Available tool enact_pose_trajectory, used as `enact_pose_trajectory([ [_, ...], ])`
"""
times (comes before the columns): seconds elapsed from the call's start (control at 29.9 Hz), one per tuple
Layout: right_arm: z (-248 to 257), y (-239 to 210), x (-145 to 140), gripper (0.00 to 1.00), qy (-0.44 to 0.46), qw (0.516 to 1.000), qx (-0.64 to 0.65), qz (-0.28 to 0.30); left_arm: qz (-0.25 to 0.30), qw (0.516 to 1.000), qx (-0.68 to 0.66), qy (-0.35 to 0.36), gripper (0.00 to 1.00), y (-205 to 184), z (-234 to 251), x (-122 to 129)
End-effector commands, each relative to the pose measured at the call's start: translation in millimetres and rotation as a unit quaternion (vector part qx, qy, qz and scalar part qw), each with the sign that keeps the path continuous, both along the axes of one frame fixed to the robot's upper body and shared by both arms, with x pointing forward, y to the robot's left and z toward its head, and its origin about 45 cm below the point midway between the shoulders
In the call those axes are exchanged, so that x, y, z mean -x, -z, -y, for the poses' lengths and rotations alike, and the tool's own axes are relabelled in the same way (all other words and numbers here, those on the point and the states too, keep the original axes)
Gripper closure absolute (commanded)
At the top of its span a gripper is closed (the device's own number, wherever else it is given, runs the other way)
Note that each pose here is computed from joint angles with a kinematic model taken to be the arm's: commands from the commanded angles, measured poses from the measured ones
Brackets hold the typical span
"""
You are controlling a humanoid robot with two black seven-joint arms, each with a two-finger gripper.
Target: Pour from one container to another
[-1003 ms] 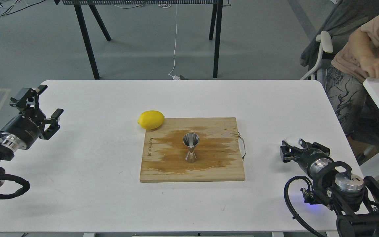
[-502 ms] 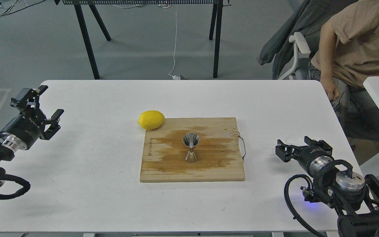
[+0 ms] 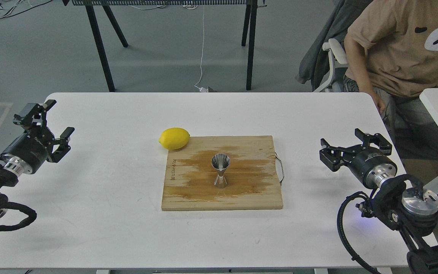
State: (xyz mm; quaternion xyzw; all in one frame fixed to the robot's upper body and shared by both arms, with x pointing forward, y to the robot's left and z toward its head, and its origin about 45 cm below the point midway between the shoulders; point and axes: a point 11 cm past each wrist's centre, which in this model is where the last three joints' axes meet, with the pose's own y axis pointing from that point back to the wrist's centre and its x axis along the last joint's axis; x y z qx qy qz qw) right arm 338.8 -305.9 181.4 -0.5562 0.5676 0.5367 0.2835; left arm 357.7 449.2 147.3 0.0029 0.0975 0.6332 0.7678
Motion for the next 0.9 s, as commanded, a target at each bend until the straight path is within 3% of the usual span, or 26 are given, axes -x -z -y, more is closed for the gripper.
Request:
enact_pose_trajectory([
  [0.0,-3.8,-40.2,-16.4,0.02,-0.064,0.990,0.040,0.118,0.002,1.000,0.001,0.000,0.01,-1.4,0.5,-1.4],
  [0.1,4.9,-57.1,-22.9,0.02,-0.099,0.970,0.055,0.217,0.004,1.000,0.002,-0.001,0.01,-2.5,-0.2,-1.9],
  [0.2,17.3,-56.3,-27.3,0.02,-0.111,0.955,0.057,0.270,0.004,1.000,0.002,-0.002,0.01,-2.5,-0.3,-1.9],
  [0.4,49.0,-15.0,-28.9,0.02,-0.073,0.973,0.075,0.206,0.007,1.000,0.003,-0.002,0.01,-4.6,-0.1,-3.6],
  [0.87,50.0,-3.4,-26.9,0.01,-0.038,0.977,0.054,0.203,0.013,1.000,0.004,-0.001,0.01,-8.9,1.2,-7.7],
])
